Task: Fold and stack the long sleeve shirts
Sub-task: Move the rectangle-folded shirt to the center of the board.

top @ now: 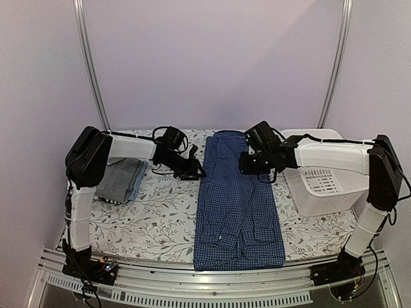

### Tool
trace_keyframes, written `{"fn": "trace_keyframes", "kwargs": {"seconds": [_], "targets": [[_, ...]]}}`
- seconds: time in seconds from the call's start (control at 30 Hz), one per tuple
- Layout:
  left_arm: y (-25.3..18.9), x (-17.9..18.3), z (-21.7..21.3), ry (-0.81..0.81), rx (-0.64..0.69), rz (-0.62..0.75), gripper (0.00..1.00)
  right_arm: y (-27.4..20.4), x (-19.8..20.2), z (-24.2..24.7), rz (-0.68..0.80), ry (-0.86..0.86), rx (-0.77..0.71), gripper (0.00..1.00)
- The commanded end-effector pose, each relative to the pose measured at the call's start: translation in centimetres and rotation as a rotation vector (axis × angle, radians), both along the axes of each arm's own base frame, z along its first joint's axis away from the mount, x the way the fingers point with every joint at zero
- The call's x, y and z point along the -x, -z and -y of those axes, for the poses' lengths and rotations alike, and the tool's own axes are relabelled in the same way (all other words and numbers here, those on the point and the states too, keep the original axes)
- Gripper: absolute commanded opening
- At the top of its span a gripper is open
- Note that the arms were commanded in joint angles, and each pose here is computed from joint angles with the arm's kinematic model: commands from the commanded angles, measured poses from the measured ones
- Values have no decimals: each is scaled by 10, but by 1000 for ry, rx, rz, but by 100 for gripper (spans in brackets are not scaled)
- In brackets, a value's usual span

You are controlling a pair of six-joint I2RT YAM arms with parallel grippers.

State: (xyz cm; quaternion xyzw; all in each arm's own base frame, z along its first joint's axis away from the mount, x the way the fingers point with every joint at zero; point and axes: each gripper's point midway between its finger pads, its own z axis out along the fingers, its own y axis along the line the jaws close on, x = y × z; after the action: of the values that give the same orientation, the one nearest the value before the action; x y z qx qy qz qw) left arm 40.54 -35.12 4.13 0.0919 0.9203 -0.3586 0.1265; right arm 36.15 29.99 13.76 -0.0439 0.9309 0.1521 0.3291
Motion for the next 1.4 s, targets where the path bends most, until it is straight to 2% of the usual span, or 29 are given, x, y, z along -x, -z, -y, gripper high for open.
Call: {"fn": "trace_keyframes", "kwargs": {"seconds": [0.0, 0.27, 0.4, 0.53, 0.7, 0.87, 1.17, 1.3, 1.37], "targets": [[15, -17, -1, 4, -16, -6, 37, 19, -31, -7, 22, -2, 12, 21], [36, -12, -1, -12, -6, -52, 25, 60, -53, -8, -21, -1, 66, 20], [41, -7, 5, -2, 35, -77, 12, 85, -57, -7, -50, 2, 114, 23], [46, -6, 1, -20, 44, -93, 0, 98, -59, -7, -68, 3, 139, 29], [52, -10, -25, -82, 42, -116, 0, 102, -66, -15, -81, -14, 160, 38], [54, -17, -61, -136, 21, -118, 0, 94, -77, -34, -84, -49, 122, 45], [55, -40, -139, -278, -23, -130, 0, 64, -101, -65, -36, -99, 55, 49], [44, -53, -152, -295, -30, -104, 0, 51, -104, -73, -18, -122, 27, 49], [34, -58, -151, -288, -37, -77, 5, 44, -104, -79, -10, -145, -3, 49]]}}
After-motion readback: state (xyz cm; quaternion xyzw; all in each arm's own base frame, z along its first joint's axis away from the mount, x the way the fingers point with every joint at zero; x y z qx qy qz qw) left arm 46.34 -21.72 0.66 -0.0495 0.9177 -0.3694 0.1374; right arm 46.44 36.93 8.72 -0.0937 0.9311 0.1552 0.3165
